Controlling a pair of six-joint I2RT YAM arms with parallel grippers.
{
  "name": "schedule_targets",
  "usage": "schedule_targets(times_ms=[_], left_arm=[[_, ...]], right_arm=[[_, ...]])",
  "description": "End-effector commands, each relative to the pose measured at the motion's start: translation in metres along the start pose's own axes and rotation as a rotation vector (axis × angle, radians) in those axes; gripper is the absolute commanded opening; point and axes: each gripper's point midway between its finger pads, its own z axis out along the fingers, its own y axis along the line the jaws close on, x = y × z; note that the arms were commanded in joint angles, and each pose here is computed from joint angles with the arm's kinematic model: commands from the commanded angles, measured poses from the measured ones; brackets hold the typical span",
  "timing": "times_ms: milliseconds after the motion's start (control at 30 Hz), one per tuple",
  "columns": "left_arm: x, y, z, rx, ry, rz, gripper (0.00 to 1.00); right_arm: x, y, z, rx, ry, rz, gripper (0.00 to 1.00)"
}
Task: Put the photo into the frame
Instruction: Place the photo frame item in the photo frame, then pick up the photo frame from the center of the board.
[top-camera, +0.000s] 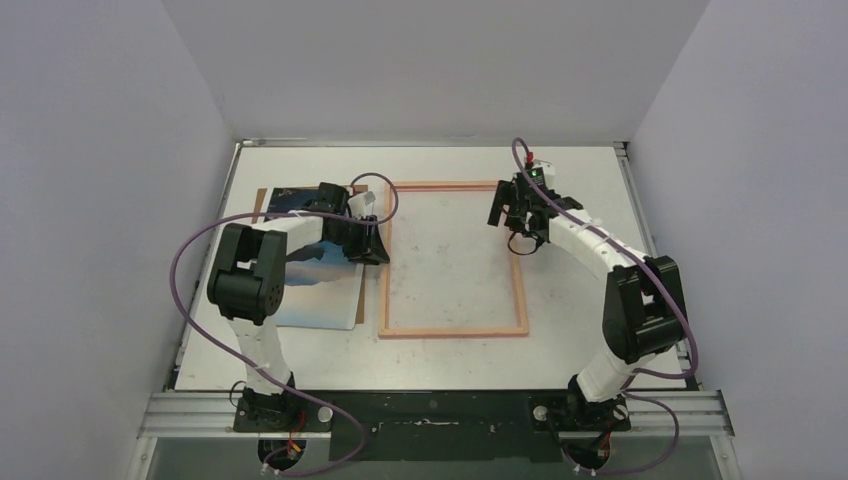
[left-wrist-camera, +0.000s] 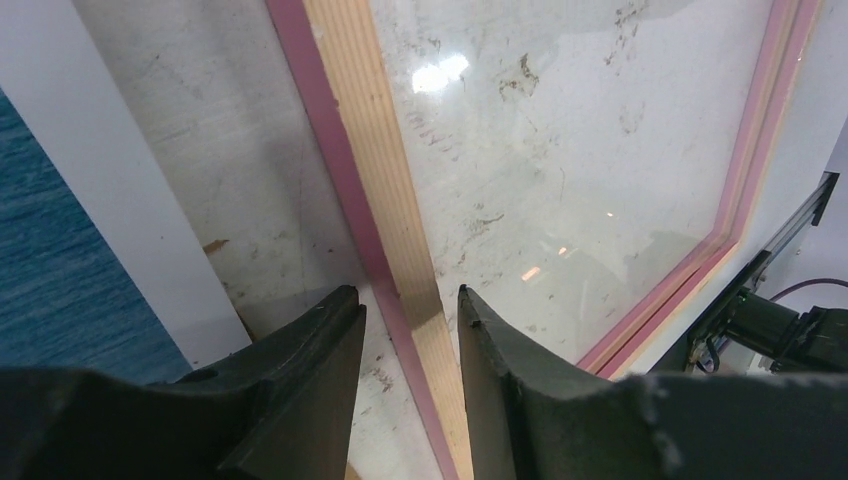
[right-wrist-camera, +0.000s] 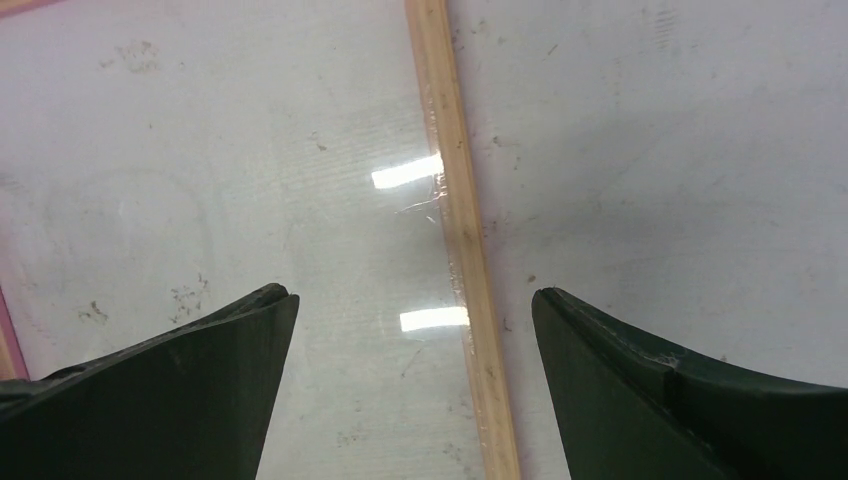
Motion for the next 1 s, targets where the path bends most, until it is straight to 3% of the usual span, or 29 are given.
schedule_targets(times_ms=[0, 200, 400, 567, 800, 967], left_arm=[[-0.018, 0.0, 0.008, -0.018, -0.031, 0.031, 0.36], [-0.016, 0.005, 0.012, -0.047, -0.025, 0.044, 0.17], [-0.013, 0.01, 0.013, -0.068, -0.018, 0.048, 0.06], [-0.01, 0.013, 0.016, -0.072, -0.005, 0.045, 0.02], [-0.003, 0.017, 0.022, -0.067, 0.012, 0.031, 0.0], [0.001, 0.009, 0.026, -0.043, 0.021, 0.04, 0.0]], right_arm=[[-0.004, -0.011, -0.011, -0.008, -0.025, 0.018, 0.92], [0.03, -0.016, 0.001, -0.022, 0.04, 0.028, 0.98], [0.058, -0.022, 0.01, -0.019, 0.09, 0.03, 0.95], [0.074, -0.023, 0.012, -0.04, 0.113, 0.033, 0.87], [0.089, 0.002, 0.014, -0.195, 0.167, 0.063, 0.86], [0.068, 0.028, -0.005, -0.325, 0.134, 0.102, 0.86]])
